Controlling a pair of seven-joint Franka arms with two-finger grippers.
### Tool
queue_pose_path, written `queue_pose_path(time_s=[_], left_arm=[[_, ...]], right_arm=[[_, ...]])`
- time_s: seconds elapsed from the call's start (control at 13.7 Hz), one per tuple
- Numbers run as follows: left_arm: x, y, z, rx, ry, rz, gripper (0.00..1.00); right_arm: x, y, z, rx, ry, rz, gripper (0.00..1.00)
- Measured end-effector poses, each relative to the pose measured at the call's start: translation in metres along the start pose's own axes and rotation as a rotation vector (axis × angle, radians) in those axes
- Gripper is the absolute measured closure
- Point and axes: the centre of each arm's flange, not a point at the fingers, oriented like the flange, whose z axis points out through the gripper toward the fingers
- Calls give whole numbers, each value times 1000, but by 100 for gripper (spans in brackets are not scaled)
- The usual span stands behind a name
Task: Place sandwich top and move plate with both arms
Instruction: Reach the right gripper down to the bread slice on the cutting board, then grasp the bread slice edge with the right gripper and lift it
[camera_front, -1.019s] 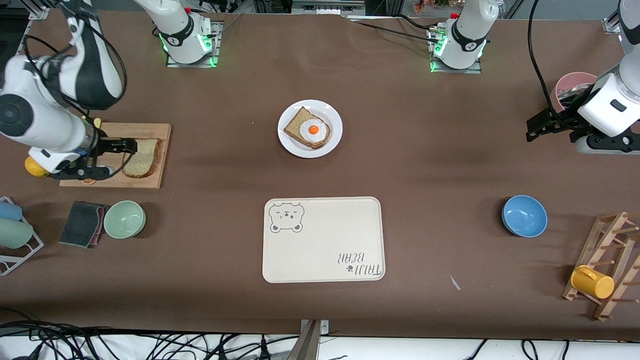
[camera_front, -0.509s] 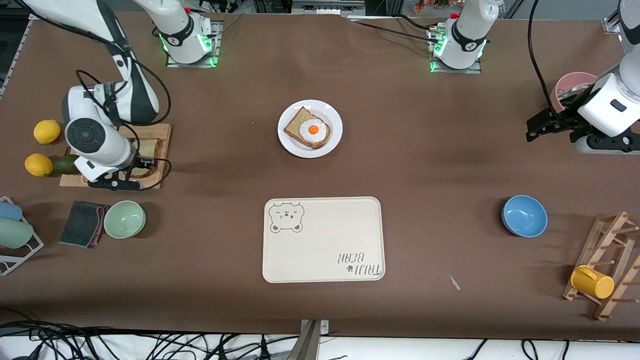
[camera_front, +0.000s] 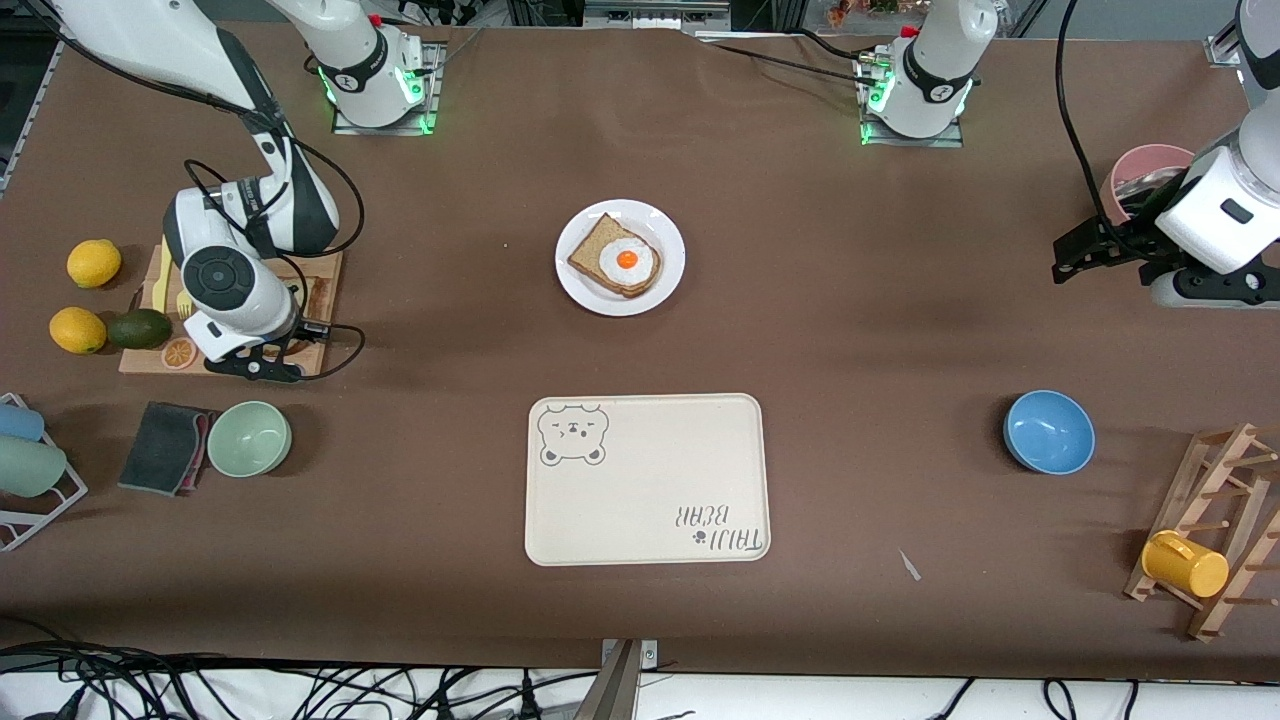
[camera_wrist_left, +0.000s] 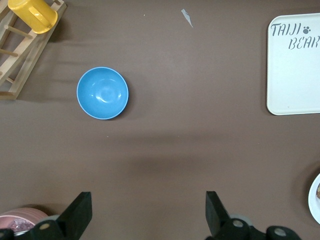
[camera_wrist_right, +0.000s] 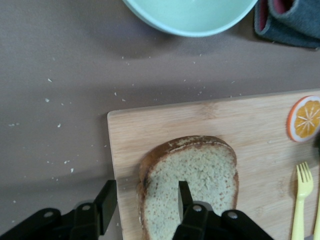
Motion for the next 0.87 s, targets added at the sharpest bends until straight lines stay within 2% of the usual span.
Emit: queue_pose_path(time_s=[0.73, 0.87], left_arm=[[0, 0, 0, 0, 0, 0, 0], [0, 0, 0, 0, 0, 0, 0]], right_arm=[[-1, 0, 22, -4, -21, -3, 45], [-1, 0, 23, -4, -21, -1, 48]])
